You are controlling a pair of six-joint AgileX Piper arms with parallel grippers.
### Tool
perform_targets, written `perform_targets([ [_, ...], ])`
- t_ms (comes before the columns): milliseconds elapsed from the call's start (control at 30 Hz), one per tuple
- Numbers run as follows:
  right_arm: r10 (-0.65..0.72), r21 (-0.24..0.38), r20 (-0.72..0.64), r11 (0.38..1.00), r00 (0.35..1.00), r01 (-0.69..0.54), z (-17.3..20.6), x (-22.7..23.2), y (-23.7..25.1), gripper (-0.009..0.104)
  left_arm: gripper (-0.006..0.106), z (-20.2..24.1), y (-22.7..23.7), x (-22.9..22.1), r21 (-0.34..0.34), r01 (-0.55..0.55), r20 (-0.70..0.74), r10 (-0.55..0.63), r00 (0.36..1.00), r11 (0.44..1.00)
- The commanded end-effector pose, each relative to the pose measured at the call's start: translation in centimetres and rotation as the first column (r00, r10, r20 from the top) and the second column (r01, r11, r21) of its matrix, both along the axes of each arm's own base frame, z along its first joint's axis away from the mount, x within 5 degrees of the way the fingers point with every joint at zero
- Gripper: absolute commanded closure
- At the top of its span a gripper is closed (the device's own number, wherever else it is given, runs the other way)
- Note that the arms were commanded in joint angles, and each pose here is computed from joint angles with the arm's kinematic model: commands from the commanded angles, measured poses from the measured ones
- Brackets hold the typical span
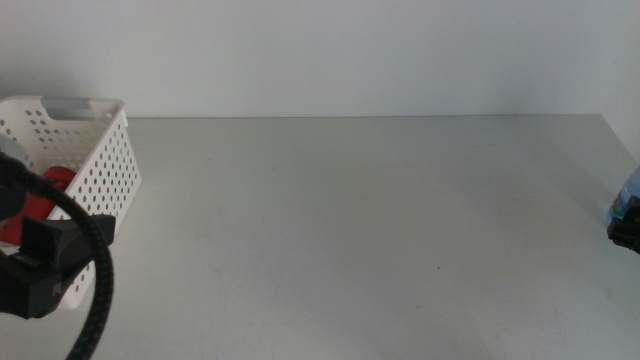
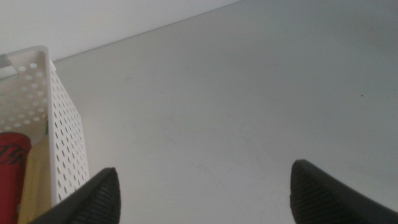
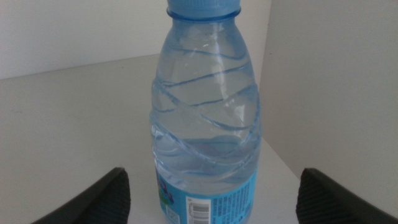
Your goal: Use arms to grab the bottles and put them into the dustbin to the left of the table.
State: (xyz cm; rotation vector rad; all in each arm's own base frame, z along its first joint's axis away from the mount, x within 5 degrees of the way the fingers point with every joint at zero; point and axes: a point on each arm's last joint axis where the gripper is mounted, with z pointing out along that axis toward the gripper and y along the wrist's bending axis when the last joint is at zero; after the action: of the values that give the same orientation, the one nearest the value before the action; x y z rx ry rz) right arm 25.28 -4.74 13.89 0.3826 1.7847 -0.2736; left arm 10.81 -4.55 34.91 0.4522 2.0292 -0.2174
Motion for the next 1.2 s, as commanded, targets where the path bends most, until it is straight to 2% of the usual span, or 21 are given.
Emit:
perform_targets([
  [0, -0.012, -0.053, 0.128, 0.998, 0.992, 0.019, 1.7, 1.6, -0.4, 0.014, 0.007, 1.4, -0.1, 0.1, -0.048, 0.001, 0.085, 0.003, 0.996, 0.999],
  [267, -0.028, -0.058, 0.132, 0.998, 0.991, 0.036, 0.9, 4.0, -0.8, 0.014, 0.007, 1.4, -0.1, 0.1, -0.048, 0.001, 0.085, 0.003, 0.996, 0.999],
  [667, -0.034, -0.140, 0.150, 0.989, 0.988, 0.055, -0.2, 7.2, -1.2, 0.017, 0.007, 1.4, -0.1, 0.1, -0.048, 0.001, 0.085, 0.003, 0.996, 0.999],
  [767, -0.036, -0.147, 0.161, 0.987, 0.986, 0.060, -0.2, 7.3, -1.3, 0.032, 0.007, 1.4, -0.1, 0.1, -0.048, 0.001, 0.085, 0.003, 0.996, 0.999],
  [867, -0.023, -0.143, 0.162, 0.989, 0.987, 0.046, -0.2, 7.4, -0.9, 0.074, 0.007, 1.4, -0.1, 0.1, -0.048, 0.001, 0.085, 0.003, 0.996, 0.999],
  [900, -0.005, -0.143, 0.169, 0.989, 0.986, 0.030, -0.1, 7.5, -0.5, 0.092, 0.007, 1.4, -0.1, 0.1, -0.048, 0.001, 0.085, 0.003, 0.996, 0.999],
  [933, 0.026, -0.142, 0.178, 0.990, 0.984, 0.000, 0.0, 7.7, 0.0, 0.097, 0.007, 1.4, -0.1, 0.1, -0.048, 0.001, 0.085, 0.003, 0.996, 0.999],
  [1033, 0.203, -0.150, 0.227, 0.974, 0.953, -0.172, 1.2, 8.7, 2.9, 0.096, 0.007, 1.4, -0.1, 0.1, -0.048, 0.001, 0.085, 0.003, 0.996, 0.999],
  [1167, 0.449, -0.151, 0.310, 0.894, 0.838, -0.423, 3.4, 10.8, 8.4, 0.096, 0.007, 1.4, -0.1, 0.1, -0.048, 0.001, 0.085, 0.003, 0.996, 0.999],
])
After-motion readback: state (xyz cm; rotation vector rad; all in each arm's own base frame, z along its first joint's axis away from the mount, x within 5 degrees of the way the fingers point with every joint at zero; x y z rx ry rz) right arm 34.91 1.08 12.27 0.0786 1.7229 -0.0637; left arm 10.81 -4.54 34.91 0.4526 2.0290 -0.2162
